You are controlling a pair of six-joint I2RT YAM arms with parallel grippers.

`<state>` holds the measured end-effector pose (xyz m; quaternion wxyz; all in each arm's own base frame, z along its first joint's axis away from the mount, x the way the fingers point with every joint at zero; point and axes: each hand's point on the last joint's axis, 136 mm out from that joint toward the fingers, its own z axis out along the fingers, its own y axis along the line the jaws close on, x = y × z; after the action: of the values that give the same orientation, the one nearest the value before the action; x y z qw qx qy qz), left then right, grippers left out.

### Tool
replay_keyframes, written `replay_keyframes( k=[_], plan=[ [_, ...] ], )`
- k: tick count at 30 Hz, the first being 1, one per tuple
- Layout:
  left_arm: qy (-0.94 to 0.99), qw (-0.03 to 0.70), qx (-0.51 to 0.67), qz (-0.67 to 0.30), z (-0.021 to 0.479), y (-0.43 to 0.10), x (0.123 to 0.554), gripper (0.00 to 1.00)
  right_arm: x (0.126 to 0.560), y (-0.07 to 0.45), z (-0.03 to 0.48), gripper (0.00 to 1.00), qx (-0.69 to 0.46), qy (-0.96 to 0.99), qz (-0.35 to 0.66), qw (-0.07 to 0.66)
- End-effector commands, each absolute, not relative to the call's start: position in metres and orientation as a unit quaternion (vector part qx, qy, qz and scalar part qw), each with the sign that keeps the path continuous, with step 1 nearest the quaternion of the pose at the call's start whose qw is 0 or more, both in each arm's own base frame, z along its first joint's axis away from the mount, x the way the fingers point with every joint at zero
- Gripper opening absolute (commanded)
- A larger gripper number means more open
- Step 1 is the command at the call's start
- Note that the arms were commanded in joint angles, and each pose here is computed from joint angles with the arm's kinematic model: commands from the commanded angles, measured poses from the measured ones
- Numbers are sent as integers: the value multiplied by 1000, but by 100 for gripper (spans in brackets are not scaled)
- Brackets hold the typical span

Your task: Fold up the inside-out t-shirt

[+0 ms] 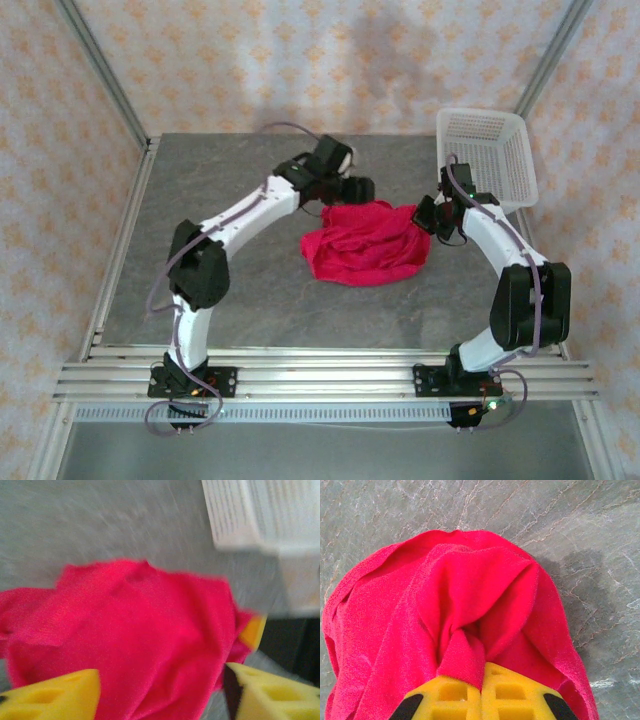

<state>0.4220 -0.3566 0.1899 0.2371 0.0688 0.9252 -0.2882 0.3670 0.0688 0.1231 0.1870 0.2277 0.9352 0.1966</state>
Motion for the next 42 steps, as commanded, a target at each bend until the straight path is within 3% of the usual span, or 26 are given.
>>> replay_keyframes(
  k=[1, 4, 7, 17, 19, 21, 23, 30, 38, 41, 42],
  plan=[
    [922, 220, 174, -268, 180, -368, 396, 81, 363, 69, 134, 0, 222, 935, 198, 192],
    [918, 201, 207, -271, 160, -377, 384, 95, 363, 70, 134, 0, 223, 934, 202, 194],
    [919, 191, 217, -270, 142, -383, 380, 96, 363, 71, 132, 0, 224, 934, 206, 190],
    [934, 169, 216, -229, 97, -384, 403, 69, 358, 72, 136, 0, 222, 933, 211, 190],
    [934, 165, 217, -232, 98, -386, 408, 49, 357, 72, 137, 0, 221, 932, 212, 192],
    [934, 165, 213, -233, 103, -385, 414, 20, 356, 72, 136, 0, 222, 932, 212, 192],
    [935, 175, 203, -233, 116, -380, 421, 0, 355, 72, 135, 0, 223, 932, 213, 190],
    [927, 230, 161, -248, 203, -351, 437, 0, 354, 66, 125, 0, 218, 941, 187, 181],
    [909, 243, 160, -300, 271, -344, 417, 1, 358, 49, 128, 0, 212, 950, 132, 190],
    [909, 236, 164, -301, 271, -342, 411, 13, 361, 43, 133, 0, 208, 953, 114, 192],
    [910, 236, 165, -297, 267, -341, 411, 22, 363, 45, 136, 0, 206, 952, 119, 192]
  ],
)
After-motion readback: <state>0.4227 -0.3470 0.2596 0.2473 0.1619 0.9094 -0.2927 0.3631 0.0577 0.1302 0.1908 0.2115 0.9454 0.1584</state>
